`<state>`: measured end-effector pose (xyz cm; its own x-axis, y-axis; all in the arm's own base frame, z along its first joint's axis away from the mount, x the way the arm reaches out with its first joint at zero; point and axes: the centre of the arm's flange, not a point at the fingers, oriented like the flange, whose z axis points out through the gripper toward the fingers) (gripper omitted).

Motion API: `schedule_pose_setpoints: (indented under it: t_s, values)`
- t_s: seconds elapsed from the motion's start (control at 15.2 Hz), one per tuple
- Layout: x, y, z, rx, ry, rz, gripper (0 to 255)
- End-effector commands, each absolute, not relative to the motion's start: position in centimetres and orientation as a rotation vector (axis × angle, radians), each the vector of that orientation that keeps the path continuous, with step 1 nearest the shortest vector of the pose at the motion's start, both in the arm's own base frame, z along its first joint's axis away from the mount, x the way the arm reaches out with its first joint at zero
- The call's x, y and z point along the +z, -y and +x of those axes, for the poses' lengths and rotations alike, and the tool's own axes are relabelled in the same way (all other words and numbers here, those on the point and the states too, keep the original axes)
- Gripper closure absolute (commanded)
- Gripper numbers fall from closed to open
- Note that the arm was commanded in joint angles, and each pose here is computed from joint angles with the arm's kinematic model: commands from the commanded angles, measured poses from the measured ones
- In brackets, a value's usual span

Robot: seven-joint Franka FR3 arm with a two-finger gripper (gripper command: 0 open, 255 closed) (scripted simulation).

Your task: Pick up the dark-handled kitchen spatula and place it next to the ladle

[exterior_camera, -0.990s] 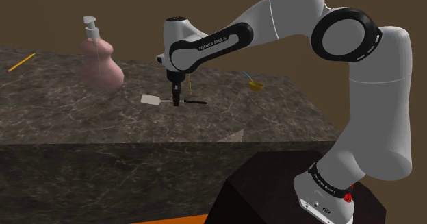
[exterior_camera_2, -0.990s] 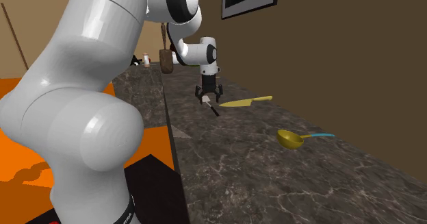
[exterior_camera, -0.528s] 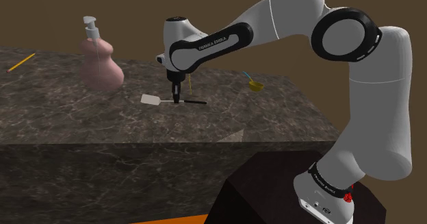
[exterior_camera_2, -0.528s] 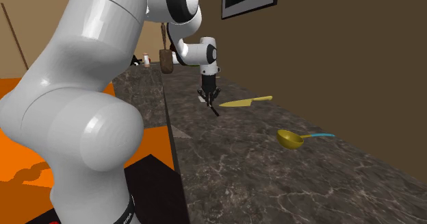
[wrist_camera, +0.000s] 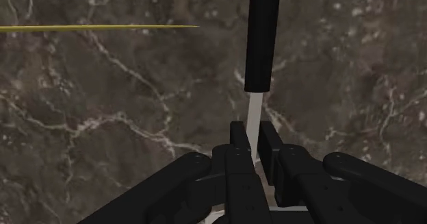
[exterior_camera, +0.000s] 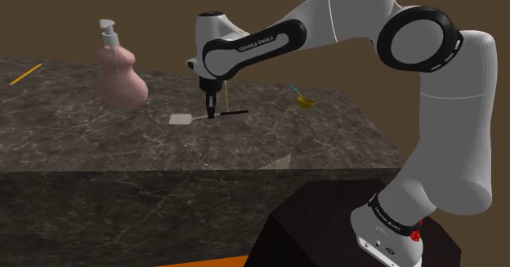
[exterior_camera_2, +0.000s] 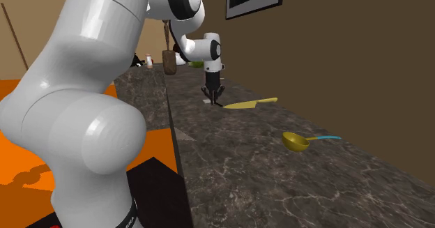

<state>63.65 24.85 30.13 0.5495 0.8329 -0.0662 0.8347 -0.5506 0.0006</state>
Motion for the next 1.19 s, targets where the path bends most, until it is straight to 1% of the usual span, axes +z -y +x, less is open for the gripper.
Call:
schedule_pose_setpoints:
  t_s: [0.0,1.12]
  values:
    - [31.1,-24.9,63.6,-0.091,-1.473,2.737,255]
    - [40.1,-24.9,63.6,-0.091,-1.473,2.737,255]
